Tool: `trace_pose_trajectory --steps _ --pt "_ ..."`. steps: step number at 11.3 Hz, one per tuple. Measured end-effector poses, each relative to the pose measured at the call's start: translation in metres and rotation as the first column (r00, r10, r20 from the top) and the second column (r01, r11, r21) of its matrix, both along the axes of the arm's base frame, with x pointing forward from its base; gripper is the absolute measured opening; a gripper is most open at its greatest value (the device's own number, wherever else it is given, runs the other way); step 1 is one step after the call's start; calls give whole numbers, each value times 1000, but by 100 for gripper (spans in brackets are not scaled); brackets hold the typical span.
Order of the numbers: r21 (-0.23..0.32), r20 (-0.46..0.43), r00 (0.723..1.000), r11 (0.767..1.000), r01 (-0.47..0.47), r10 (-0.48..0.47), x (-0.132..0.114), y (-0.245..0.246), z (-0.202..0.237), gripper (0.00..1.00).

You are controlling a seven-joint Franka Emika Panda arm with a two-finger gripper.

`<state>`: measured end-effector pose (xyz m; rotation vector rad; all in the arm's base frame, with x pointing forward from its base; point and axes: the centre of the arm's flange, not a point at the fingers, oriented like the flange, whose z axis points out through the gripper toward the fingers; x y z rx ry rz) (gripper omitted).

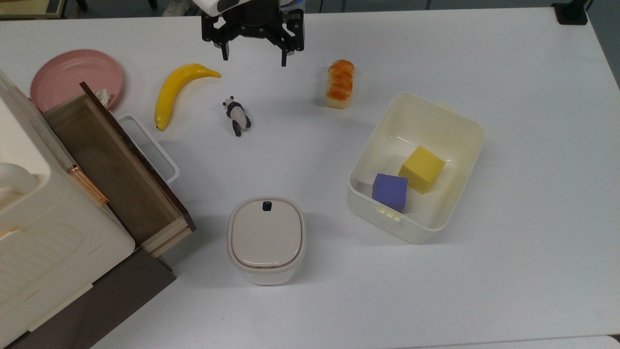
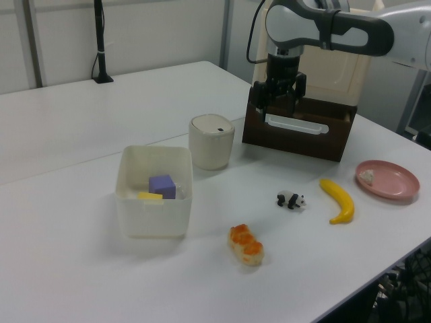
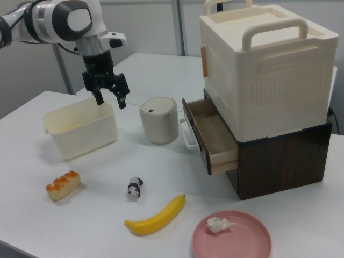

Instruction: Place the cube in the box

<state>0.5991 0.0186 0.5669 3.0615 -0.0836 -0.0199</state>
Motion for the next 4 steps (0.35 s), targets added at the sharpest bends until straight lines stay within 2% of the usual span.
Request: trace_pose_trajectory --steps 4 --pt "-1 -2 1000 1000 -5 5 0 -13 0 100"
